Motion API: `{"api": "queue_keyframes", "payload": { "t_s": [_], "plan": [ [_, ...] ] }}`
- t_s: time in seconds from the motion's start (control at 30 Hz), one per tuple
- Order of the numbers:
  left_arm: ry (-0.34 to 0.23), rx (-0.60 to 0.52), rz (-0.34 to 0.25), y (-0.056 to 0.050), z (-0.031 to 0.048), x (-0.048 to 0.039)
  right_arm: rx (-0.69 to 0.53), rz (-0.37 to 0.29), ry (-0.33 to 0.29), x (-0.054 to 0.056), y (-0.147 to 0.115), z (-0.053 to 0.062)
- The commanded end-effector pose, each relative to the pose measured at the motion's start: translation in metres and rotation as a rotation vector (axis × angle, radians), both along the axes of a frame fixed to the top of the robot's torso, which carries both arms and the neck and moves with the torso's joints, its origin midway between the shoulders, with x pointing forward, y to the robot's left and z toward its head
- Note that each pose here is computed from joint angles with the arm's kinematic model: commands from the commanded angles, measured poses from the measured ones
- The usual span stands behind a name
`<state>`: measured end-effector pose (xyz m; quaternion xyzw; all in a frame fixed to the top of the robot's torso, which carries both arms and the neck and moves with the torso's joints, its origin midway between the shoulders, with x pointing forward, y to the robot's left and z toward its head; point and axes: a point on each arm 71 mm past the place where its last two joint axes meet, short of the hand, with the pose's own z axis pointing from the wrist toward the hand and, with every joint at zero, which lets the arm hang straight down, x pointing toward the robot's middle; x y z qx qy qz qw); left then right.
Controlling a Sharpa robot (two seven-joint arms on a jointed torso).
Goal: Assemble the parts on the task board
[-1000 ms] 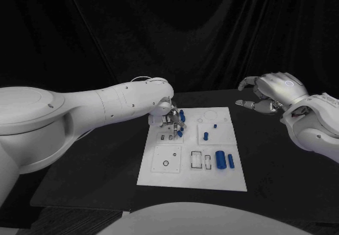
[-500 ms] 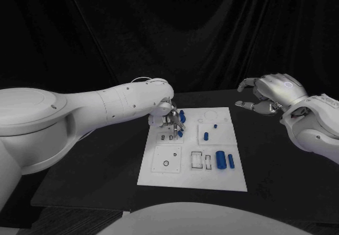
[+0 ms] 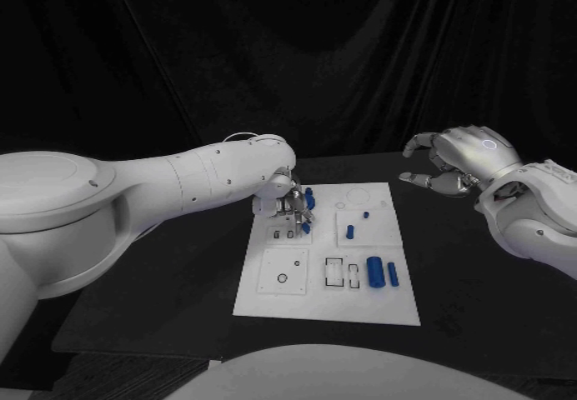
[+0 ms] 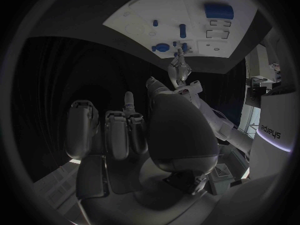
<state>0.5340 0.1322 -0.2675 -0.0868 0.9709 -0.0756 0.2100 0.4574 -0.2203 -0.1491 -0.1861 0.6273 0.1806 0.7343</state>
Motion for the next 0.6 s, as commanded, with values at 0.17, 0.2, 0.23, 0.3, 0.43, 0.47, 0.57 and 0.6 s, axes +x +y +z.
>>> {"api": "queue_keyframes", "payload": {
  "t_s": [0.17,0.2,0.23,0.3,0.43,0.47,0.57,0.6],
  "plan": [
    [0.020,-0.010,-0.018,-0.0042,-0.0026,-0.0022,0.008,-0.001,0.011,-0.0001,-0.0001,-0.0011],
    [0.022,-0.010,-0.019,-0.0045,-0.0030,-0.0023,0.008,0.000,0.011,-0.0001,0.0000,-0.0011],
    [0.023,-0.009,-0.020,-0.0047,-0.0034,-0.0023,0.008,0.000,0.011,-0.0001,0.0001,-0.0011],
    [0.025,-0.007,-0.020,-0.0050,-0.0040,-0.0024,0.008,0.000,0.012,0.0000,0.0002,-0.0012],
    [0.029,-0.006,-0.021,-0.0057,-0.0057,-0.0029,0.008,0.000,0.012,0.0001,0.0001,-0.0014],
    [0.030,-0.006,-0.022,-0.0059,-0.0060,-0.0031,0.007,0.000,0.013,0.0001,0.0000,-0.0015],
    [0.032,-0.006,-0.023,-0.0062,-0.0065,-0.0035,0.007,-0.001,0.014,0.0001,-0.0005,-0.0017],
    [0.032,-0.006,-0.023,-0.0063,-0.0067,-0.0036,0.006,-0.002,0.014,0.0002,-0.0007,-0.0019]
  ]
}}
